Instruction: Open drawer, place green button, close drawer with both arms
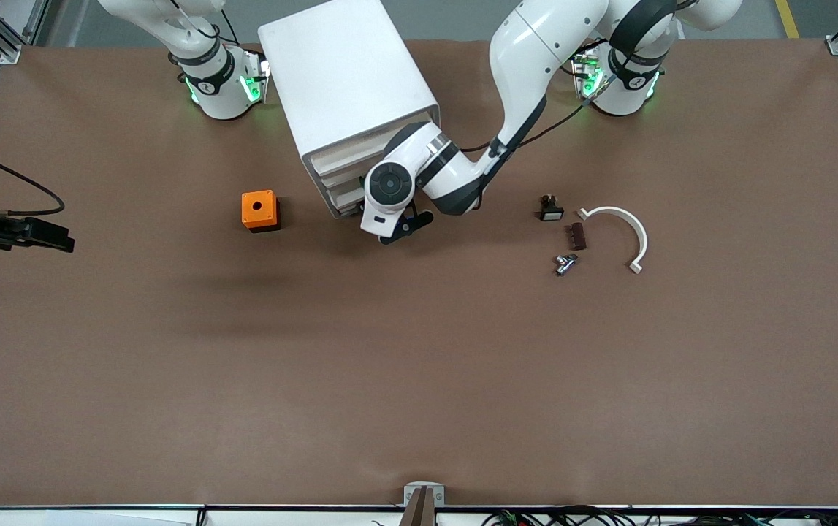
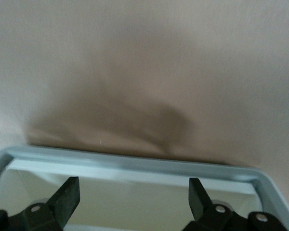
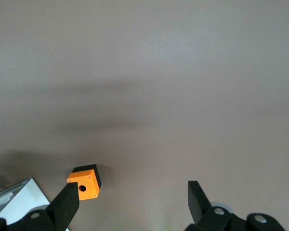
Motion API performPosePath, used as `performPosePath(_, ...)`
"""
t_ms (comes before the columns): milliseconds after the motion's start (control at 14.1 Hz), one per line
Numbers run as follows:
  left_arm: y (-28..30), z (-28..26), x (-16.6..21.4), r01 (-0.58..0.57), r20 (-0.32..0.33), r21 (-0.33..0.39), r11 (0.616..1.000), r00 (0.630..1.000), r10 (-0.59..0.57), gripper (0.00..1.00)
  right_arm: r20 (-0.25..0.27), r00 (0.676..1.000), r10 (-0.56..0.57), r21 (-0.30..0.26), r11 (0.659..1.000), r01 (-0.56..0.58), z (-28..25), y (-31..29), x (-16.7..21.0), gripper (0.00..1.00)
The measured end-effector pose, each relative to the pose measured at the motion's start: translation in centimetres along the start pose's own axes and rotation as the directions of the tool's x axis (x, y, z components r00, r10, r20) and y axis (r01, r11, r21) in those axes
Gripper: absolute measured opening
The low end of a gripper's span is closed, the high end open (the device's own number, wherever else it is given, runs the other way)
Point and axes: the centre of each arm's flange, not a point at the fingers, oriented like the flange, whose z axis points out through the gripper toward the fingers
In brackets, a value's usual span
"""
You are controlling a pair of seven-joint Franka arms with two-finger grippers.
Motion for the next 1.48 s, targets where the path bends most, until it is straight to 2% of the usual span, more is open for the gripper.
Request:
performPosePath(141, 0.1, 0.2, -0.9, 0.012, 0.009, 0.002, 1.000, 1.000, -0.012, 1.00, 0.074, 0.997, 0.000, 0.008, 1.000, -0.001, -0.4, 0.0, -1.5, 1.00)
performPosePath(212, 0.1, 0.2, -0.9, 0.017, 0.010, 0.002, 1.000, 1.000, -0.017, 1.00, 0.077, 0.997, 0.000, 0.011, 1.000, -0.001, -1.1, 0.1, -2.3, 1.00)
performPosePath(424, 0.0, -0.2, -0.3, 0.044, 0.013, -0.008, 0.999, 0.999, -0.044, 1.00, 0.035, 0.999, 0.002, 0.019, 1.000, -0.003, -3.9, 0.4, -4.6, 1.00)
performPosePath(566, -0.2, -3.1, 2.4, 0.081, -0.006, -0.054, 0.995, 0.997, -0.081, 1.00, 0.002, 1.000, 0.002, 0.027, 1.000, -0.002, -4.6, 0.6, -5.8, 1.00)
performPosePath(707, -1.7, -8.9, 8.5, 0.129, -0.068, -0.122, 0.984, 0.988, -0.138, 1.00, -0.034, 0.999, -0.001, 0.036, 0.999, 0.003, -4.1, 0.5, -6.8, 1.00)
performPosePath(848, -4.6, -15.4, 15.0, 0.145, -0.181, -0.175, 0.974, 0.967, -0.177, 1.00, -0.054, 0.999, -0.004, 0.043, 0.999, 0.007, -3.6, 0.5, -8.0, 1.00)
performPosePath(990, -7.4, -20.6, 18.8, 0.142, -0.305, -0.195, 0.971, 0.932, -0.198, 1.00, -0.057, 0.998, -0.004, 0.052, 0.999, 0.007, -3.2, 0.5, -9.0, 1.00)
performPosePath(1061, -9.0, -22.9, 20.1, 0.148, -0.346, -0.194, 0.970, 0.915, -0.209, 1.00, -0.058, 0.998, -0.003, 0.054, 0.999, 0.006, -3.1, 0.5, -9.3, 1.00)
performPosePath(1343, -16.7, -32.4, 24.0, 0.090, -0.412, -0.145, 0.985, 0.900, -0.143, 1.00, -0.076, 0.997, 0.001, 0.056, 0.998, 0.003, -3.3, 0.6, -9.6, 1.00)
performPosePath(1485, -21.9, -37.8, 25.5, 0.068, -0.438, -0.143, 0.987, 0.890, -0.125, 1.00, -0.088, 0.996, 0.003, 0.057, 0.998, 0.002, -3.6, 0.7, -9.7, 1.00)
